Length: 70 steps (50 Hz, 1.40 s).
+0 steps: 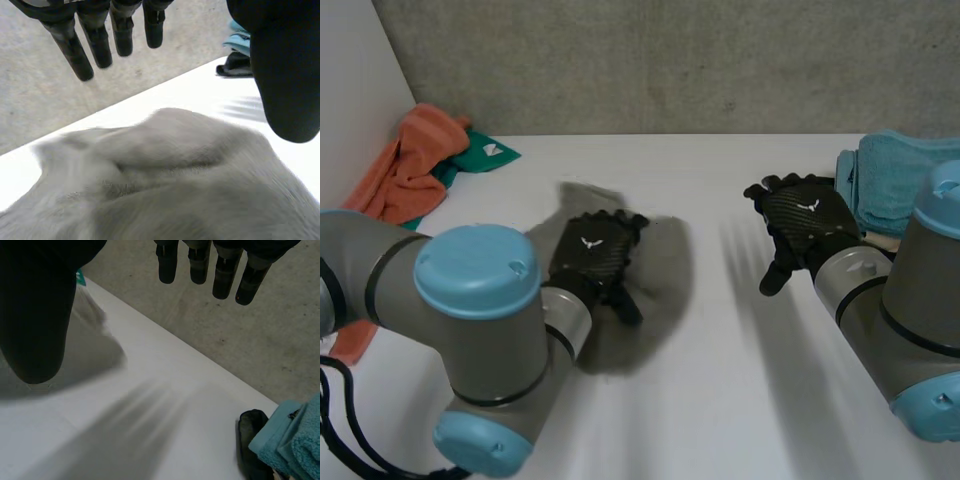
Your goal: Fold the laundry.
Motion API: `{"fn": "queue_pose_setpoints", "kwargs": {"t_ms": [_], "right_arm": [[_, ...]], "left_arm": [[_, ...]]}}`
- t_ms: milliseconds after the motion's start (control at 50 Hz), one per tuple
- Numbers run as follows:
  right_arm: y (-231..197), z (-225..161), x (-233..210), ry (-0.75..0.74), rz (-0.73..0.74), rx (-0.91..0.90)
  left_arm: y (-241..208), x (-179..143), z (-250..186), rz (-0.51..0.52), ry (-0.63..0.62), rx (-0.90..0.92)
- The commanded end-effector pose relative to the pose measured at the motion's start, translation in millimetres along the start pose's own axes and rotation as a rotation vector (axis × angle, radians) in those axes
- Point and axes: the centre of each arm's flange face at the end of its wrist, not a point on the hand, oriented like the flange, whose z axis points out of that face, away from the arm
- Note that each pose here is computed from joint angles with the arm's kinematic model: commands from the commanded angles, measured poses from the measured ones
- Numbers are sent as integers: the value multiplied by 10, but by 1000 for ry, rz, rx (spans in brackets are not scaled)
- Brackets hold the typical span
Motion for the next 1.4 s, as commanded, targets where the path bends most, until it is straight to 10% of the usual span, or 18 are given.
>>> {"fn": "queue_pose_setpoints", "kwargs": {"t_ms": [20, 240, 620, 1000, 1400], "right_arm": [[-18, -6, -36, -16, 0, 7], [-58, -14, -122, -103, -5, -13], [376, 154, -800, -376, -326, -159], [574, 390, -1038, -381, -329, -87], [-4, 380, -861, -310, -207, 60]], "left_arm": [[-248, -719, 172, 3, -194, 33], [-256, -1591, 285, 102, -342, -4], [340, -1338, 446, 158, -213, -153], [681, -1126, 733, 277, -118, -164], [-388, -893, 395, 287, -128, 116]]}}
